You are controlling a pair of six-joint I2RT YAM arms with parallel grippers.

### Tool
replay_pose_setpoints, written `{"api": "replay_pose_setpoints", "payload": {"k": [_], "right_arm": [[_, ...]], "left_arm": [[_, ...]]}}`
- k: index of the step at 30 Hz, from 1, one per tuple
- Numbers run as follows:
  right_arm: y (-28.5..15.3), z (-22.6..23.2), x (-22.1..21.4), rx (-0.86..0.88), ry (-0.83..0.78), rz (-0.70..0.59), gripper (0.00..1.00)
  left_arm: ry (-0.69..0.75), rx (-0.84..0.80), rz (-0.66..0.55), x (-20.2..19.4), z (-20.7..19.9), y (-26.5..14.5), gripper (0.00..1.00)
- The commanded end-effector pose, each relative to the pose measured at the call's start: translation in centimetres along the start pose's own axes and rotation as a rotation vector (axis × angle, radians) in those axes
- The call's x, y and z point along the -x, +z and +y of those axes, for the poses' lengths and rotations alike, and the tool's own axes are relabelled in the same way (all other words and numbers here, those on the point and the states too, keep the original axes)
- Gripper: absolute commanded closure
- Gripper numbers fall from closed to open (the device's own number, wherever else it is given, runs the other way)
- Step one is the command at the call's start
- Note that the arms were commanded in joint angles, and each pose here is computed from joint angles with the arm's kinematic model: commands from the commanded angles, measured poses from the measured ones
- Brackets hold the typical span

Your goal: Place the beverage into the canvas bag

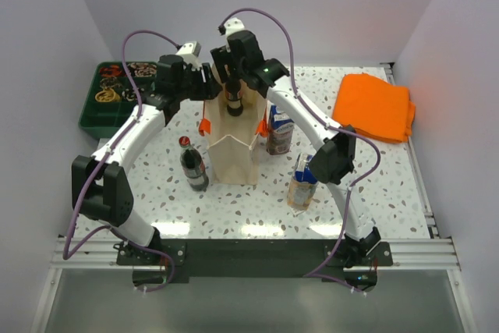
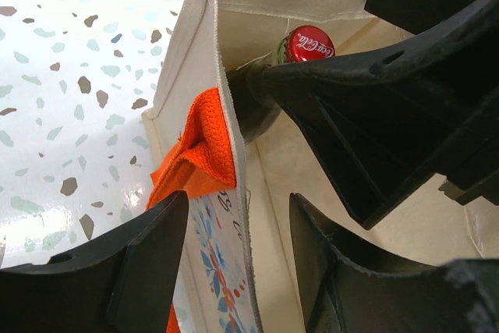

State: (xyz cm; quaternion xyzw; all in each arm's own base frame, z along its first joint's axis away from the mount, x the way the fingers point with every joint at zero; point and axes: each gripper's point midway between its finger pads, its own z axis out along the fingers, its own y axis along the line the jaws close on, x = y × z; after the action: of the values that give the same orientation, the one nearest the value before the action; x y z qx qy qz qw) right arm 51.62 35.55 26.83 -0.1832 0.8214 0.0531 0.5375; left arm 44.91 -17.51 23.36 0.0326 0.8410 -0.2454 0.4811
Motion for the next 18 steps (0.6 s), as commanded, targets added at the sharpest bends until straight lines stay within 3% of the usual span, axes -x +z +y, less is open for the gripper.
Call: {"api": "replay_pose_setpoints", "payload": {"k": [1,10,18], "right_arm": [[-3.4,-1.1,6.3,0.010,0.061,-0.159,0.12],[-8.4,-3.0,9.8,-0.004,0.093,-0.217,0.01],[-16.6,-7.4,10.7,-0.094,0.108,-0.190,0.01]], "left_arm": [[0.024,-0.011,-0.019,0.6,-0.4,0.0,0.39],[0.027,-0.006,-0.027,1.0,-0.4,0.0,0.25],[0.042,-0.008,-0.045,1.7,-0.6,-0.4,0.18]]}}
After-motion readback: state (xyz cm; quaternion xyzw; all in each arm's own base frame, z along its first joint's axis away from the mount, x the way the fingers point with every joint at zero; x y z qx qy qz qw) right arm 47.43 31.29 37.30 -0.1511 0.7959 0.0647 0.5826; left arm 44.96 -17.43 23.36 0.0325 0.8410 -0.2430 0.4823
